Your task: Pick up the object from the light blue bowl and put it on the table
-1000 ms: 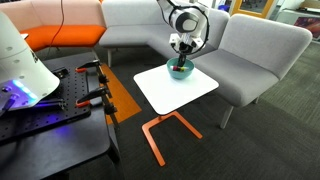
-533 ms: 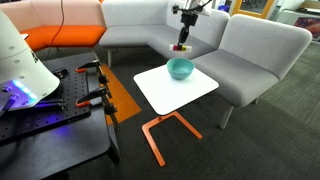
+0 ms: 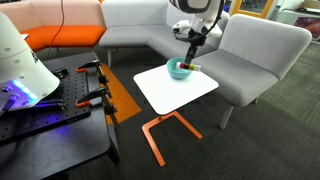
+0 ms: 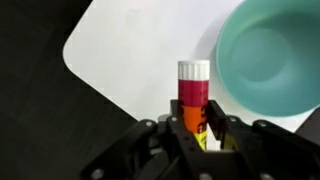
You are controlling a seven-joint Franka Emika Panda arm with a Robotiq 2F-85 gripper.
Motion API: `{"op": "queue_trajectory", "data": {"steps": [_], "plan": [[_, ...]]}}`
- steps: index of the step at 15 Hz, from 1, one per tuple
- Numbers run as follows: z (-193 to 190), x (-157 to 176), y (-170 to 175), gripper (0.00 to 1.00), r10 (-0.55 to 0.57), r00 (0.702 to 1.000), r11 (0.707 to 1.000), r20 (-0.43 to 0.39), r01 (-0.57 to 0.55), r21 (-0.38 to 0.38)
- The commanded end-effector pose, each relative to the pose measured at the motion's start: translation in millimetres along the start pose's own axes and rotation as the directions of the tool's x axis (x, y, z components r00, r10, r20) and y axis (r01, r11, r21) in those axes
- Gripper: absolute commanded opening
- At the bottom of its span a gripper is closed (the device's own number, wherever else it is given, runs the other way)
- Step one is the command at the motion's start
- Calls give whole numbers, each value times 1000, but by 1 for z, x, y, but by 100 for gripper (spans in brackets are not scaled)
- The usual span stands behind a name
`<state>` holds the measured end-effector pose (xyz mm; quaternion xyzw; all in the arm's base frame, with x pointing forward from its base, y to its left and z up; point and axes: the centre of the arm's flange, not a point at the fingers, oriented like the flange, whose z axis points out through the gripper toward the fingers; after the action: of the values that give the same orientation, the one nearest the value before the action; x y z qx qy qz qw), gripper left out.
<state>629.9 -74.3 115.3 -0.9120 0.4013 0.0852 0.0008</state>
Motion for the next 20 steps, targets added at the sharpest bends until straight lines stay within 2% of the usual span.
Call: {"op": "queue_trajectory", "data": {"steps": [1,4,8,11,20], "plan": [[20,-16,43,8,28,999,992,-19,-26,126],[54,-26,49,8,57,998,984,3,-57,171],[88,-43,44,8,99,994,984,54,-105,141],[100,-47,51,8,112,992,988,55,-117,105],[126,-37,71,8,173,982,979,74,-180,92]]}}
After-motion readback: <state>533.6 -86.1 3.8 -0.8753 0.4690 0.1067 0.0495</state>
